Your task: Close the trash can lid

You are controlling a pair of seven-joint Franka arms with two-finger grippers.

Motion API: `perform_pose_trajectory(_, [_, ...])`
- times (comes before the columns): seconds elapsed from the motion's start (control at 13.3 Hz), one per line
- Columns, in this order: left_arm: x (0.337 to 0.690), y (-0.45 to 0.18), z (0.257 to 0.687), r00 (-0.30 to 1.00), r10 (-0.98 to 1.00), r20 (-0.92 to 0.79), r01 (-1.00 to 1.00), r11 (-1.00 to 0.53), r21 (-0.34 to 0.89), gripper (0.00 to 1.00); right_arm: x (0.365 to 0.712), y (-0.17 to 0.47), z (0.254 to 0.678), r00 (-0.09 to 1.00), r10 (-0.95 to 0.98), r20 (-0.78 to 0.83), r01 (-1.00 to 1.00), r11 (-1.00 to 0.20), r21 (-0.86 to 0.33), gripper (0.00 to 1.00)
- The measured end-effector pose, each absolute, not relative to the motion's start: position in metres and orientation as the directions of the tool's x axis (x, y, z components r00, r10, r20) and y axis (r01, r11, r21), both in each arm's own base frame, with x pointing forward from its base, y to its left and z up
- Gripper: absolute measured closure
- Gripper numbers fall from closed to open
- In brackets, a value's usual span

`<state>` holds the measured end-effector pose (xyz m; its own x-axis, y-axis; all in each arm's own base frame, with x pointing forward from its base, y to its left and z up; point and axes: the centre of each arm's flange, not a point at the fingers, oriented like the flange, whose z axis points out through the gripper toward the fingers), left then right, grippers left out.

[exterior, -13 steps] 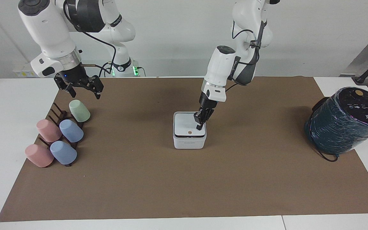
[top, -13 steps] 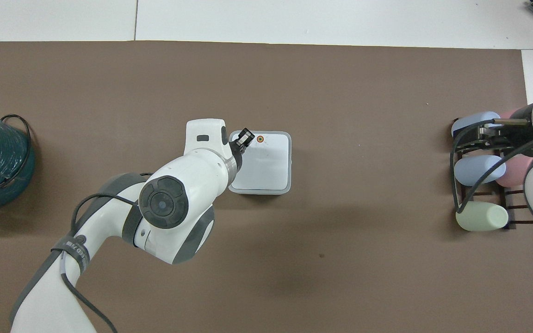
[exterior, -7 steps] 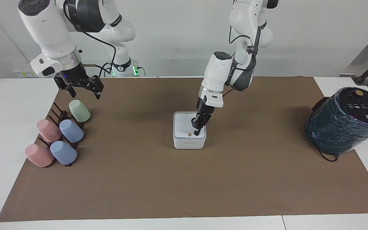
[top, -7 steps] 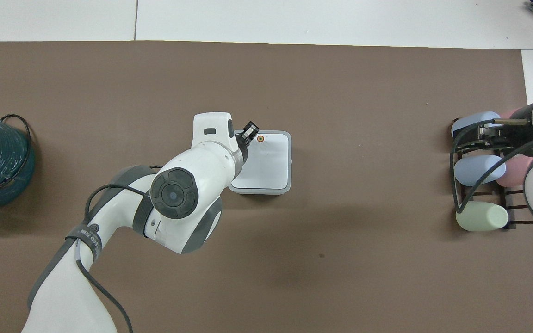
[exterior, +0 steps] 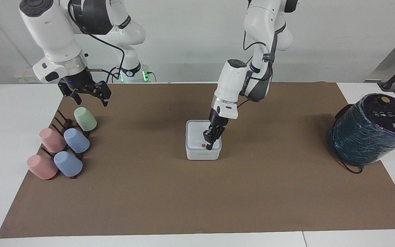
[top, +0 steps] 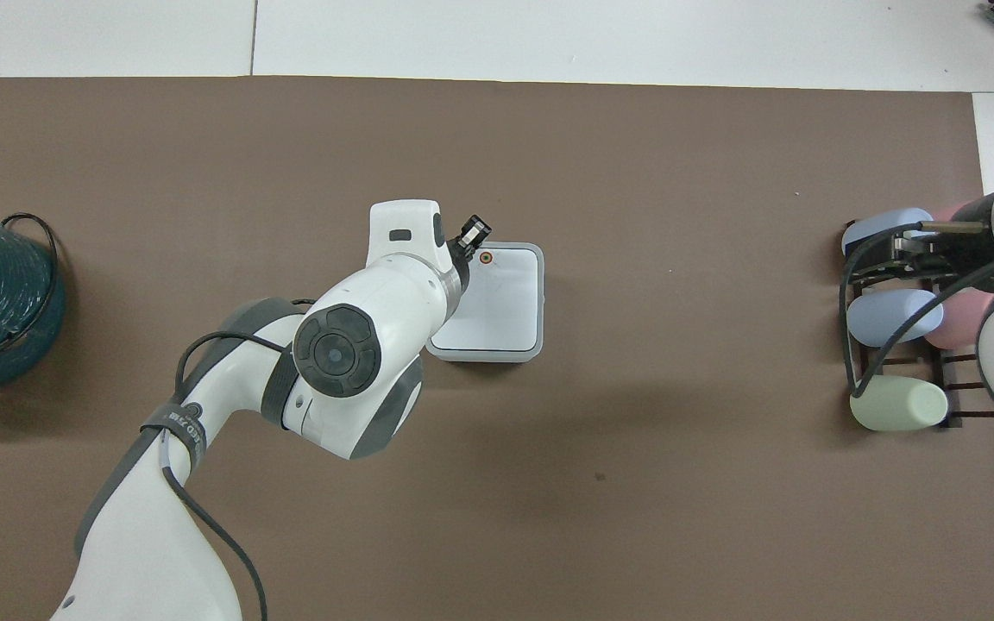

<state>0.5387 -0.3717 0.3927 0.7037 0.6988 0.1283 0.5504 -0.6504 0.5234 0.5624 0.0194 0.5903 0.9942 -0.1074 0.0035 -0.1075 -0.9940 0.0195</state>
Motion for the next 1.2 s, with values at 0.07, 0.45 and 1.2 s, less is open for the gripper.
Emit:
perform_pose_trajectory(0.07, [0.539,-0.372,0.393,0.704,0.699,0.128,0.551,-0.651,0.523,0.96,0.562,0.019,0.590,0.994,-0.107,0.004,-0.107,-0.994,0.019,0.00])
perform_pose_trajectory(0.45, [0.565,-0.345,0.404,0.679,0.725,0.116,0.609,-0.644,0.462,0.95,0.562,0.019,0.590,0.994,-0.107,0.004,-0.107,-0.994,0.019,0.00])
perform_pose_trajectory(1.2, [0.602,-0.211,0.453,0.871,0.473,0.132,0.449,-0.876,0.175,0.89,0.562,0.019,0.590,0.994,-0.107,0.004,-0.107,-0.994,0.019,0.00])
